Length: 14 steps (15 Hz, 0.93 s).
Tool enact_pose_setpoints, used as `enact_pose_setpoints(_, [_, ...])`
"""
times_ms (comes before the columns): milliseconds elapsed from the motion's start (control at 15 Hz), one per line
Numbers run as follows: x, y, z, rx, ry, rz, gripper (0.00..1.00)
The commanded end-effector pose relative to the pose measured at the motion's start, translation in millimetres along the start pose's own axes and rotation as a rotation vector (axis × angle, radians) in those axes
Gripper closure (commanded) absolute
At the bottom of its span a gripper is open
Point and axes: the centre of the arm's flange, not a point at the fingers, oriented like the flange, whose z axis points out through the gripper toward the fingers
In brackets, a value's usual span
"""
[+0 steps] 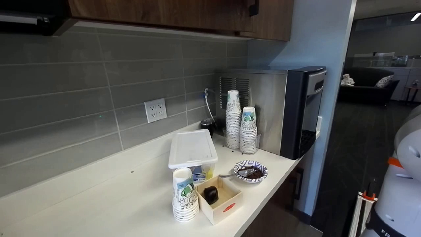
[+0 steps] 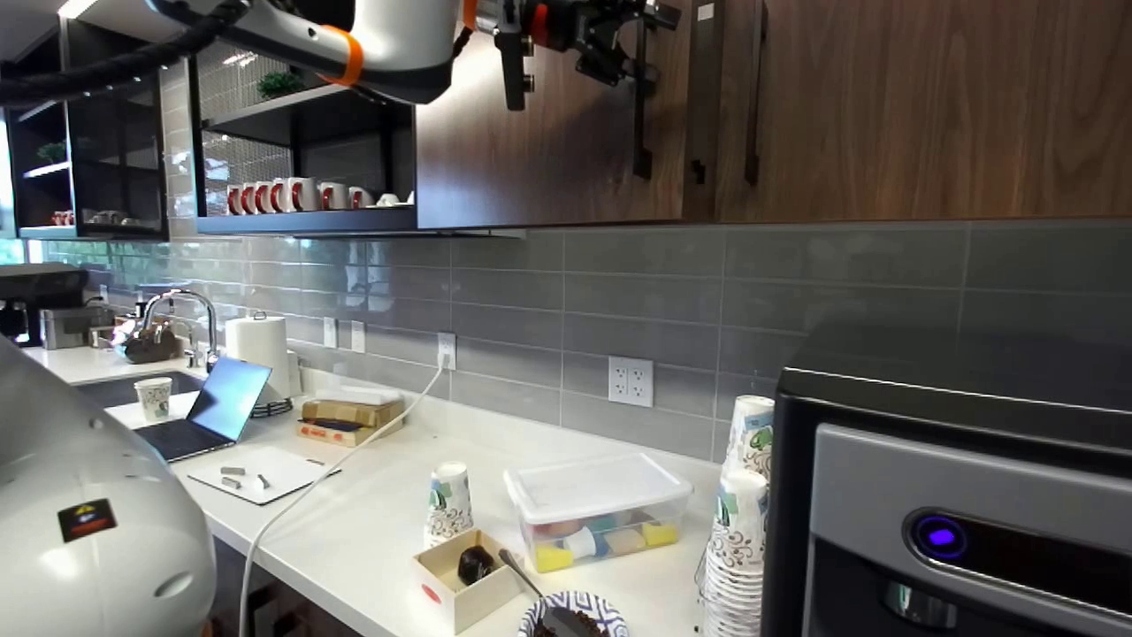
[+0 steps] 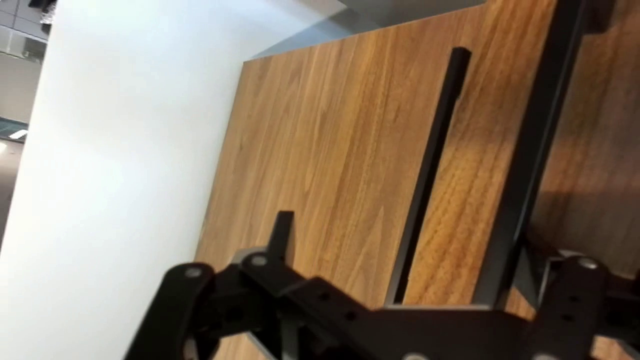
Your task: Open the cupboard door
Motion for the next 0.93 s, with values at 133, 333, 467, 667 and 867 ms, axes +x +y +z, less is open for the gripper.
enact_pose_setpoints(133, [-51,22,-45,-0.106,-0.077,-0.041,0.0])
enact_pose_setpoints(333, [-73,19,-65,-0.155,-0.104,-0.067,0.0])
enact_pose_setpoints(467, [-87,19,-79,-0.178,-0.113,-0.077,0.0])
enact_pose_setpoints(667, [-102,26,-103,-0.22,-0.124,-0.081,0.0])
enact_pose_setpoints(867, [-117,39,-116,-0.263,-0.143,-0.067,0.0])
